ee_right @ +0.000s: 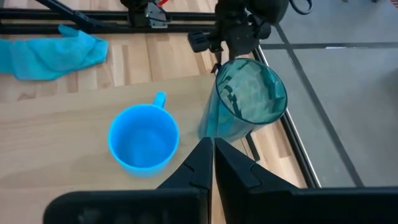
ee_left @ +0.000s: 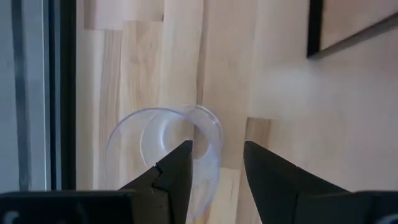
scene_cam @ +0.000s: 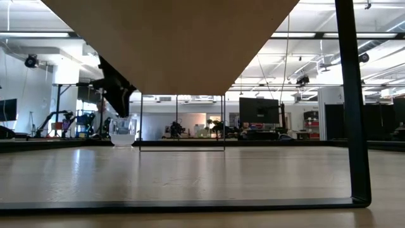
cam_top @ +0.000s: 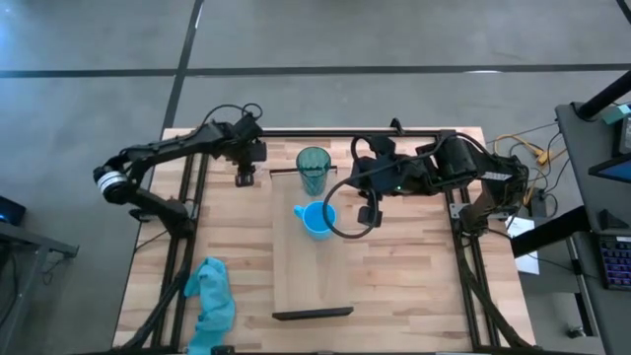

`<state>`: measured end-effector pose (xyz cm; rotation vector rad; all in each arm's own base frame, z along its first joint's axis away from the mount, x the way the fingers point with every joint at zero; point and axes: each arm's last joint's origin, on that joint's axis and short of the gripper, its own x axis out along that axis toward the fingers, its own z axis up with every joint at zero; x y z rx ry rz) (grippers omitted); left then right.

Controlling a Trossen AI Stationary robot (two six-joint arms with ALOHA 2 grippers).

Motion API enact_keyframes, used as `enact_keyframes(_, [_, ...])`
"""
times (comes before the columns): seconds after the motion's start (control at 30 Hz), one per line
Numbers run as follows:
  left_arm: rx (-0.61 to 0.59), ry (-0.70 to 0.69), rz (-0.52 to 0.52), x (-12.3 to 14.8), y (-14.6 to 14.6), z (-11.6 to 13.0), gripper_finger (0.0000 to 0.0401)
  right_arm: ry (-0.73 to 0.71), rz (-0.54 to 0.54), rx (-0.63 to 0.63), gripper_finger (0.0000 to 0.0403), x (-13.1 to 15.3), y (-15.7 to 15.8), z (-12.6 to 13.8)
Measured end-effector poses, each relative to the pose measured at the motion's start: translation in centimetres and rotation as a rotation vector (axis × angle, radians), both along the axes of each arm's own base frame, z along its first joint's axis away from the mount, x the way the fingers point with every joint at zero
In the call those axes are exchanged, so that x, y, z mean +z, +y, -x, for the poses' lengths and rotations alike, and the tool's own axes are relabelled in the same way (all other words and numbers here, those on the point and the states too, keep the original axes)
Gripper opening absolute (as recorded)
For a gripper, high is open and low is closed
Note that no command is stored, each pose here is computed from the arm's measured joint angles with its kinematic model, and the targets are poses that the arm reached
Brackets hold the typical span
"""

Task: Stack small to large cups/mugs on shelf
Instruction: Put the clear mug on the shelf

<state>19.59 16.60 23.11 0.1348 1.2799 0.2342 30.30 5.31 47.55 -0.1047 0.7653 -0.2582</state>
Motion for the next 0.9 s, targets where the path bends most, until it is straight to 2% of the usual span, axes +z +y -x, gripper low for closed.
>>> enact_keyframes(0.43, [0.040, 0.060, 0.048, -1.8, 1.4, -0.1, 0.0129, 0.018, -0.006, -0.011, 0.0009, -0.2, 0.0, 0.1])
enact_keyframes(0.63, [0.051, 0.073, 0.039, -1.9, 1.5, 0.0, 0.0124, 0.018, -0.005, -0.010, 0.0009, -0.2, 0.0, 0.1])
enact_keyframes(0.73, [0.052, 0.075, 0.038, -1.9, 1.5, 0.0, 0.0095, 0.020, -0.004, -0.009, 0.0009, -0.2, 0.0, 0.1])
enact_keyframes(0.9, [0.088, 0.067, 0.046, -1.9, 1.5, 0.0, 0.0014, 0.047, 0.012, 0.001, 0.0009, -0.3, -0.1, 0.3])
